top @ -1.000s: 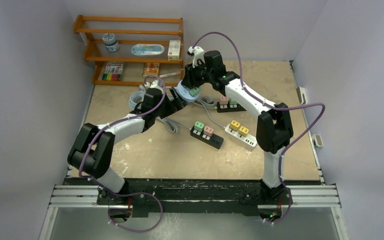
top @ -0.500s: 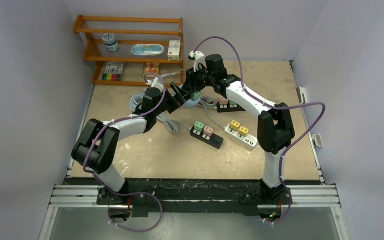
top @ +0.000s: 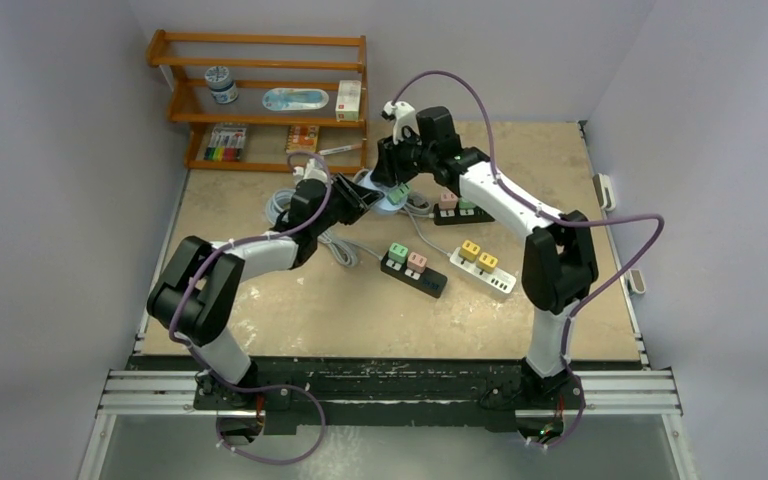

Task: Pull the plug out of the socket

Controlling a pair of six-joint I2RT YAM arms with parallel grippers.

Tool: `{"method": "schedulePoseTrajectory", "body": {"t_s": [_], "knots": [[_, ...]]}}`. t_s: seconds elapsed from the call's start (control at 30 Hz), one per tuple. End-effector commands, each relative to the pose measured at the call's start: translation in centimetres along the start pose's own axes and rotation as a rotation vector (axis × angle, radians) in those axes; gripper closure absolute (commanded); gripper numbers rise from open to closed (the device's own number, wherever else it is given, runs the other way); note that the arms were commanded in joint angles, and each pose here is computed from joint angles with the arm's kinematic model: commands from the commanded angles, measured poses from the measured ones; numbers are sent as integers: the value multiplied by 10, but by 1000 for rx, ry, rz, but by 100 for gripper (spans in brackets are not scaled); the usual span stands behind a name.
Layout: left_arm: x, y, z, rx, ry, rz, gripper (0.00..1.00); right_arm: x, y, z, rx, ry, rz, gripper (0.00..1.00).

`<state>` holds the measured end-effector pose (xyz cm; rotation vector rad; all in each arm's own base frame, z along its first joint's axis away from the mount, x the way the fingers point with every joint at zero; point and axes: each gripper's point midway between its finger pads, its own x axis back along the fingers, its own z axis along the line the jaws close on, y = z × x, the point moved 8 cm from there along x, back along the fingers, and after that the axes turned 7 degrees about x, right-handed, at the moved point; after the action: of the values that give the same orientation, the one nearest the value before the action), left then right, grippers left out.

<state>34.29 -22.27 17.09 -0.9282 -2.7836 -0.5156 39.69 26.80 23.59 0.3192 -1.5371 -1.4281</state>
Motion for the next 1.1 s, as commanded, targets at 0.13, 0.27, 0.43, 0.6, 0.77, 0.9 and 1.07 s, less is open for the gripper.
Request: {"method": "schedulePoseTrajectory", "body": {"t_s": [0.13,0.27,0.43,0.6,0.77,0.9,1.07], "knots": [[-5,20,72,-35,453,-191,100,96,130,52,175,-44,-342,100],[-5,20,81,-47,516,-195,100,95,136,49,168,-71,-344,100],[-4,19,97,-33,589,-193,100,108,147,64,219,36,-444,100],[-8,15,109,30,575,-153,100,121,146,83,250,355,-503,100],[-8,18,105,27,554,-153,100,102,141,50,171,193,-434,100],[-6,17,102,15,532,-137,100,76,122,-23,-48,-6,-275,100],[-1,16,100,-13,522,-115,100,34,92,-91,-142,-275,-42,100]]}}
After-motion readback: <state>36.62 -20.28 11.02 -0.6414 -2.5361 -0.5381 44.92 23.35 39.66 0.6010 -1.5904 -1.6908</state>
